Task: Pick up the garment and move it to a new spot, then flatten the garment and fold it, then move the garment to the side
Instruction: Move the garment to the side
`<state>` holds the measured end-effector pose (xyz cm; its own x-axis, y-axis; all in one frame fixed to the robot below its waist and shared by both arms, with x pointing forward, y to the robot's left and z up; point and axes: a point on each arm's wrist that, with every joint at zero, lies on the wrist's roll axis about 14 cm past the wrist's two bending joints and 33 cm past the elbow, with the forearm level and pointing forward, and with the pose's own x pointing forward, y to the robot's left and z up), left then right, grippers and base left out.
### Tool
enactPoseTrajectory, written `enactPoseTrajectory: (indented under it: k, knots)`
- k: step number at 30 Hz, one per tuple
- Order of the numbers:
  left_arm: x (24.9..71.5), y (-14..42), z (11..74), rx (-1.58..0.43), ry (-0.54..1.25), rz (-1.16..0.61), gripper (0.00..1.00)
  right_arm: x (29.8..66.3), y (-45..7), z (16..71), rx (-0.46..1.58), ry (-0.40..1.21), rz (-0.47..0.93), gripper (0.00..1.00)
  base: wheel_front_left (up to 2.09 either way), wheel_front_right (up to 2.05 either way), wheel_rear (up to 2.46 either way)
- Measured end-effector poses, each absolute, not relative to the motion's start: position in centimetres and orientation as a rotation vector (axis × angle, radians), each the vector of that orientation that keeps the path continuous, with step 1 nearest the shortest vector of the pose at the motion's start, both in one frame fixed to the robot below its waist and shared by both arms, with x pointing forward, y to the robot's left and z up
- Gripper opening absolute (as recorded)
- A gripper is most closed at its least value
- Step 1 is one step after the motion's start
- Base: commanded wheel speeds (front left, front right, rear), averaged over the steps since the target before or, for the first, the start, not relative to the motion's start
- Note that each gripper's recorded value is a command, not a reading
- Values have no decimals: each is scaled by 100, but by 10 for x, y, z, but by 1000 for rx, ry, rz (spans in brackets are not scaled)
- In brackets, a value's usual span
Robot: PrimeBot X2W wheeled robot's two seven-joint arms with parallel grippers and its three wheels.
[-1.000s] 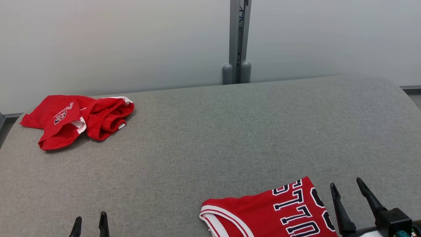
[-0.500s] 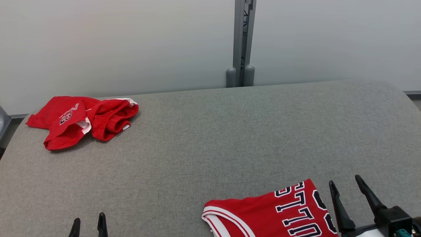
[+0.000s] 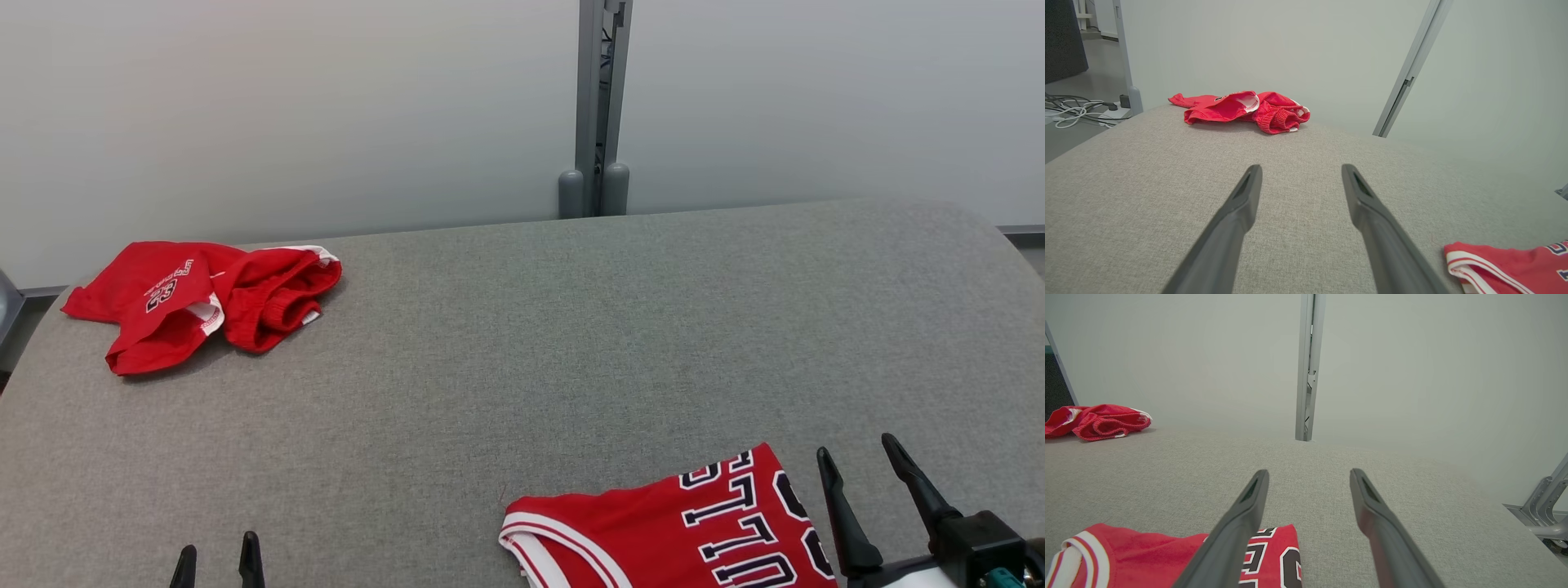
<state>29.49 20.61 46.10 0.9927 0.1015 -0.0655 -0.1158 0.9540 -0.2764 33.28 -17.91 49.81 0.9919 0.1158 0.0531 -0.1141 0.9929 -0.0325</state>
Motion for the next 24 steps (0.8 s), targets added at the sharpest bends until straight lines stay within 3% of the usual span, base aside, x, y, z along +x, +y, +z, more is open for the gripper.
enactPoseTrajectory:
  k: [6, 15, 24]
  knots:
    - [295, 207, 461, -283, 49, 112, 100, 333, -179, 493, -30, -32, 134, 100, 0, 0, 0]
    - [300, 202, 458, -271, 68, 89, 100, 322, -195, 428, -90, 456, 185, 100, 0, 0, 0]
    - [308, 197, 453, -266, 87, 74, 100, 331, -176, 388, -5, 647, 220, 100, 0, 0, 0]
